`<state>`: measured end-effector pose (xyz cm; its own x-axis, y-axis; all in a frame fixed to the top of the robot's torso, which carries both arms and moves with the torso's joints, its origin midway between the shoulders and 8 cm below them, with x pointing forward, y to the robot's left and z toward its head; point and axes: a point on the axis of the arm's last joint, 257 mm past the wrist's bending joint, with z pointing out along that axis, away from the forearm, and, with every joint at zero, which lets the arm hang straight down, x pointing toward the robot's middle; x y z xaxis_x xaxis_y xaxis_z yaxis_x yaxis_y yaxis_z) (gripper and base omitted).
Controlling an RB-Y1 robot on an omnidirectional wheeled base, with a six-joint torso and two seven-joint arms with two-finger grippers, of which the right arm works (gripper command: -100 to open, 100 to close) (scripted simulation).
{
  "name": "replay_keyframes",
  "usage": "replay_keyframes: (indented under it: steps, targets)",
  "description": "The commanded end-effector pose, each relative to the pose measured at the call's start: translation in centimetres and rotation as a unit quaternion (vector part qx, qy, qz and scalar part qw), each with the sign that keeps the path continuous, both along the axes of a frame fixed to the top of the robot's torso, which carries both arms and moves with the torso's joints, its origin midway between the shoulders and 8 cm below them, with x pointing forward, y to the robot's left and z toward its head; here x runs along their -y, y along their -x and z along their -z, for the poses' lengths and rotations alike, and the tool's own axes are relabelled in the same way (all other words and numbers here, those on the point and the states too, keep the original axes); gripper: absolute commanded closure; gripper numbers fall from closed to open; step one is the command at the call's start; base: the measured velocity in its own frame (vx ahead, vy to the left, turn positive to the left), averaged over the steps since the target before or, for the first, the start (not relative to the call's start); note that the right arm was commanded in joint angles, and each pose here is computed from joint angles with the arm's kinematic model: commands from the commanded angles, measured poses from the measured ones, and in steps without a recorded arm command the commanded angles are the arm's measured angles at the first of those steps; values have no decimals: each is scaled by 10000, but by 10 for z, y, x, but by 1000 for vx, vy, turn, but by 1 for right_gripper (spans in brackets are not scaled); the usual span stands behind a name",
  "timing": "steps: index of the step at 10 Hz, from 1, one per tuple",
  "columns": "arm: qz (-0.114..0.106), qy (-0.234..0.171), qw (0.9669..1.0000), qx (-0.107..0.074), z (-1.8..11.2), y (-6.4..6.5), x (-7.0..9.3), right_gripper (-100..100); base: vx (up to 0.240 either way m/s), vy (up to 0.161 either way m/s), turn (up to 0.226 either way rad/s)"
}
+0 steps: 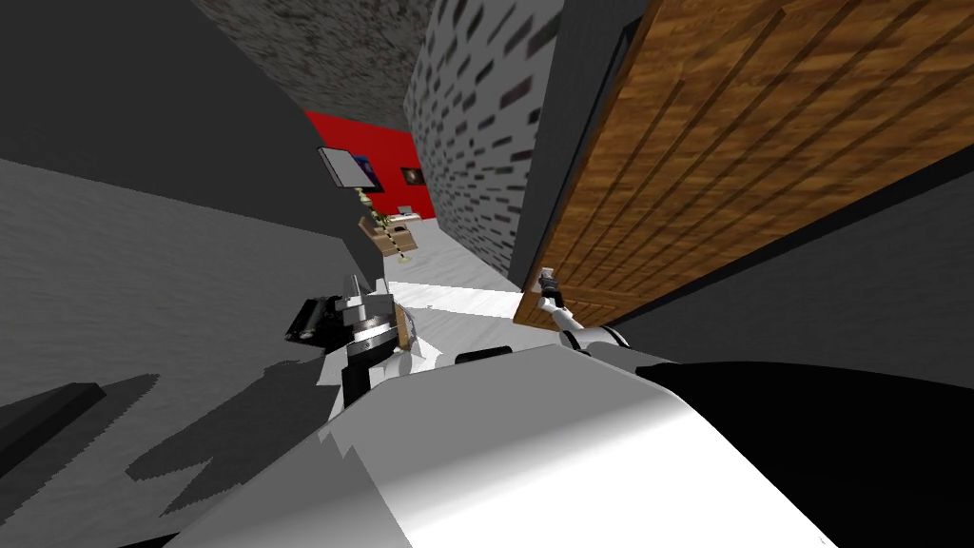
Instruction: Pull the door open
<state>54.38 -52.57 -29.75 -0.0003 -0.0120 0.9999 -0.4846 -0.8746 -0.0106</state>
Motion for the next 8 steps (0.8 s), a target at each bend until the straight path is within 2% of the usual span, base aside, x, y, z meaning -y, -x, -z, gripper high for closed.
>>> replay_keyframes:
  steps: [1,8]
  targets:
    - [95,53,9999,-5,-1,7,12,100,-175,-28,38]
    - [85,53,9999,-5,-1,6,11,100,-190,-20,29]
